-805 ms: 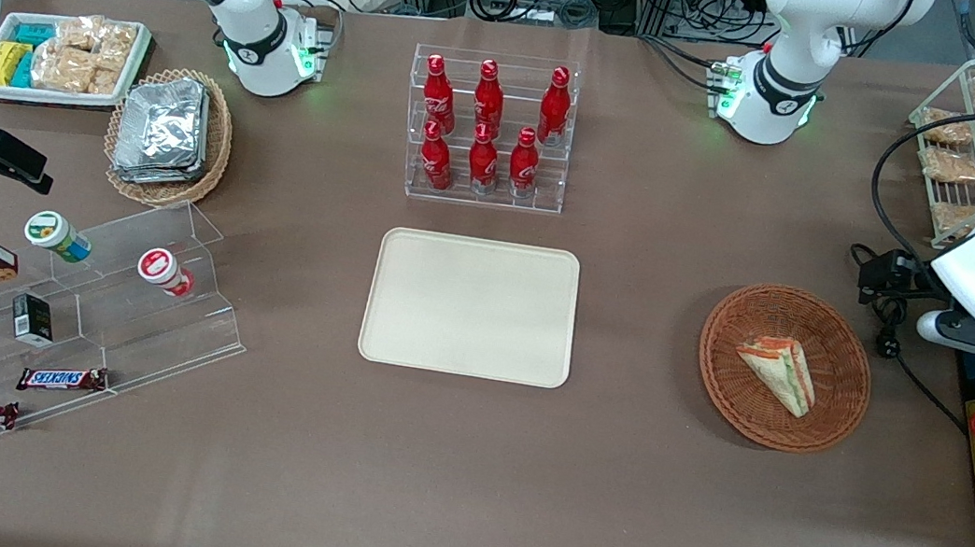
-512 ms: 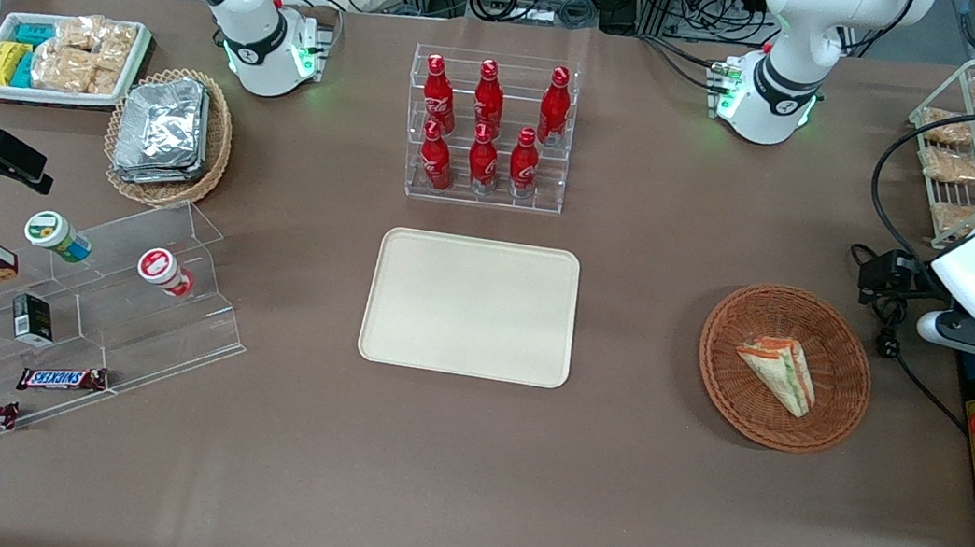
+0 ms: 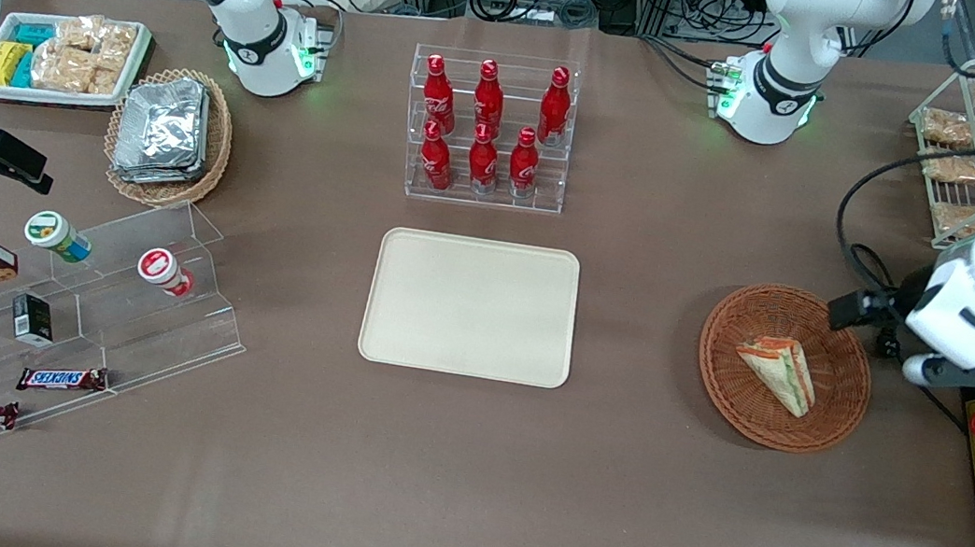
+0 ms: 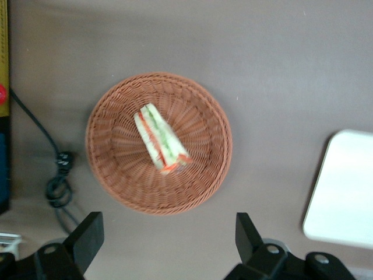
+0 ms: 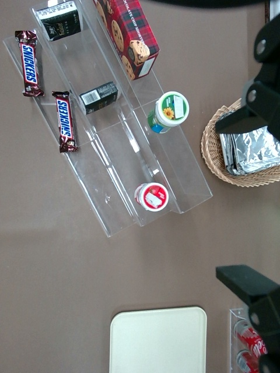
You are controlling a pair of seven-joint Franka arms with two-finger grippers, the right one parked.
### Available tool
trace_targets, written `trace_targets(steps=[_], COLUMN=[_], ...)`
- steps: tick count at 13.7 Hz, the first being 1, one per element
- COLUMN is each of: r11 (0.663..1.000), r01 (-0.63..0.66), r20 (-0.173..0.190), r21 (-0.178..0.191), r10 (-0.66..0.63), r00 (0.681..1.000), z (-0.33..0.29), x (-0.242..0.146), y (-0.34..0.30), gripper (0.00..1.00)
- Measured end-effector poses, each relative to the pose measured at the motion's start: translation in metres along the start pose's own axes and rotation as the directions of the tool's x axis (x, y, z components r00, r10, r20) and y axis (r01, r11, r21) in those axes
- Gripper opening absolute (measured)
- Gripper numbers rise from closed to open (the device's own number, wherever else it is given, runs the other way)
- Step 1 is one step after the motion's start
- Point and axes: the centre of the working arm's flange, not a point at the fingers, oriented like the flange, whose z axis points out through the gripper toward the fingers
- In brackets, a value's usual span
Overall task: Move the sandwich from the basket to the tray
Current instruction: 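Move the left gripper over the sandwich in the wicker basket, then lower the left gripper and close it on the wrapped sandwich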
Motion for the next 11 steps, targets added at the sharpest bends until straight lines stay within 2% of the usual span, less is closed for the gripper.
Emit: trace_targets(steps=[1, 3, 7, 11], r11=[0.997, 0.979, 0.943, 0.890], r01=[0.077, 0.201, 0.331, 0.449], r20=[-0.016, -0.026, -0.032, -0.062], r21=[-0.011, -0.024, -0.036, -0.078], r10=[-0.077, -0.201, -0.332, -0.454], r00=[0.997, 0.979, 0.943, 0.889], z=[0.018, 0.050, 0.103, 0.174], x=[0.000, -0.002, -0.010, -0.029], y=[0.003, 0.004, 0.001, -0.005], gripper=[1.00, 1.00, 1.00, 1.00])
